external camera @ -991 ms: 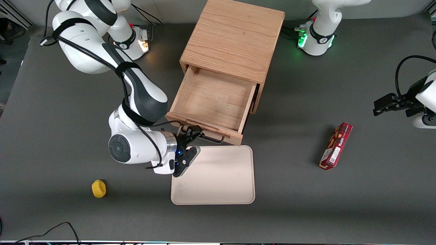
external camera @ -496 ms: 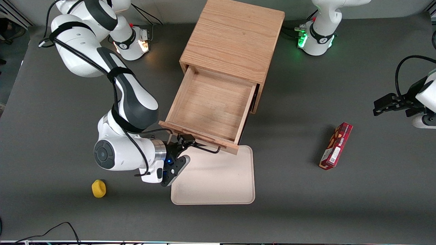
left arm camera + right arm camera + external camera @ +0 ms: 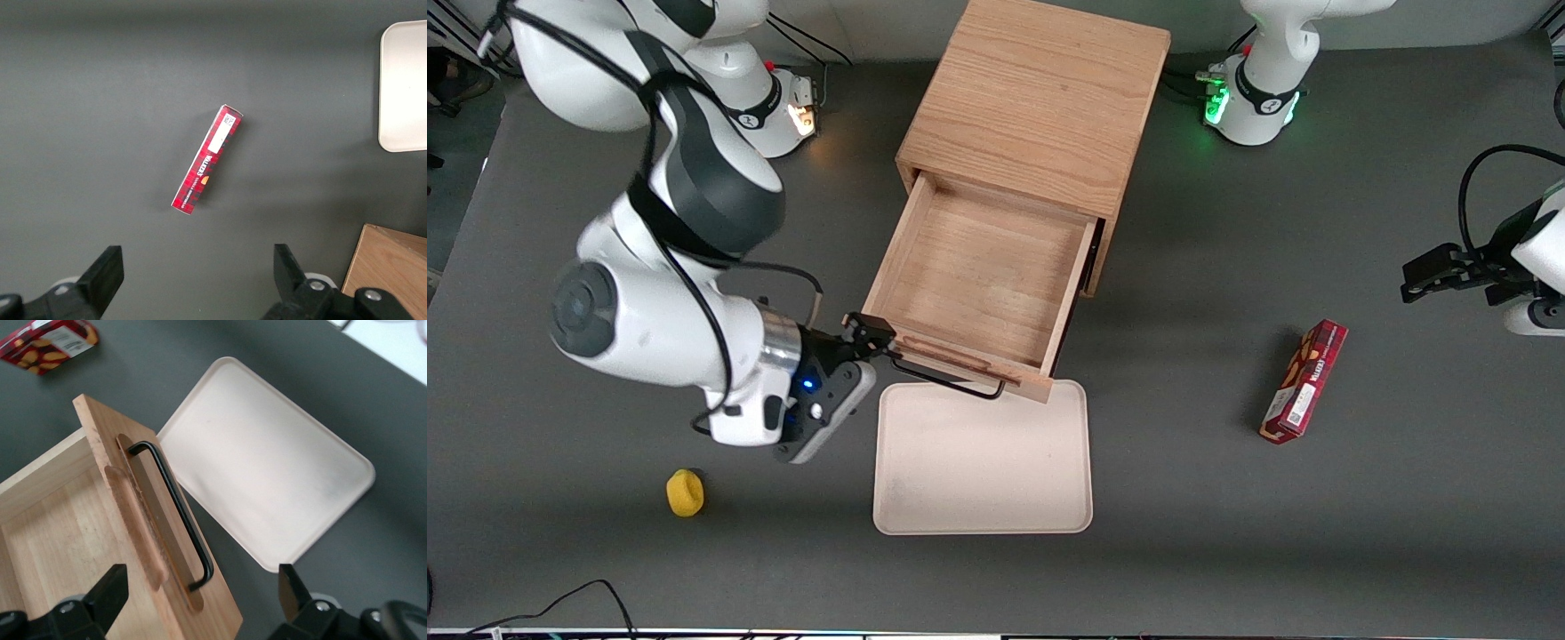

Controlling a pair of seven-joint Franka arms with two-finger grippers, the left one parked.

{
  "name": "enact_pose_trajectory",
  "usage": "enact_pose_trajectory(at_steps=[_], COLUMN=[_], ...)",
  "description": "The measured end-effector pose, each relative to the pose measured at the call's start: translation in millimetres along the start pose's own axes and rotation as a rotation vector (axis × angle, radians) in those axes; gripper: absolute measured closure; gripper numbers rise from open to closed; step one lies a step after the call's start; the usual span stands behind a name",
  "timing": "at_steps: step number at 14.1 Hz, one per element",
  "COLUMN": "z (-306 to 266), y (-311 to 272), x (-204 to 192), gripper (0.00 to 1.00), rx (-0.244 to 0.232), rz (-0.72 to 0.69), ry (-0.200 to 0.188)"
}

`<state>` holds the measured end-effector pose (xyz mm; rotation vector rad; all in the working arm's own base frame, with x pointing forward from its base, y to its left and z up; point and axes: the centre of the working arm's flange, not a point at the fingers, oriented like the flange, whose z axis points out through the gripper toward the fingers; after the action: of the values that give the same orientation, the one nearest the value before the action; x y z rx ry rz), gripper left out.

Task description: Open upper drawer

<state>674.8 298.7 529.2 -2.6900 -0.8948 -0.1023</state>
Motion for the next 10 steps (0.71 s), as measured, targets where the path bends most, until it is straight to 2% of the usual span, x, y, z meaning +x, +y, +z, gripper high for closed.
enact_pose_trajectory(at_steps=[1,3,5,6,7,9,10], z=[-16.0,-49.3,-91.4,-114.1,-135.2,-173.0,-190.5], y=[-11.6,-42.9,-76.7,-88.0,-93.6,-82.7,-71.4], x=[-4.4,-17.1,-37.3,-52.8,-72.0,-117.0,-137.6], gripper=[0.0,0.0,0.0,0.0,0.0,0.0,0.0], rx=[-0.051,-0.188,-0.263,-0.291,-0.324,-0.403,-0.428], rz=[0.08,0.279,0.494,0.585,0.655,0.769,0.818], ry=[0.003,0.028,0.087,0.094,0.072,-0.016,-0.048])
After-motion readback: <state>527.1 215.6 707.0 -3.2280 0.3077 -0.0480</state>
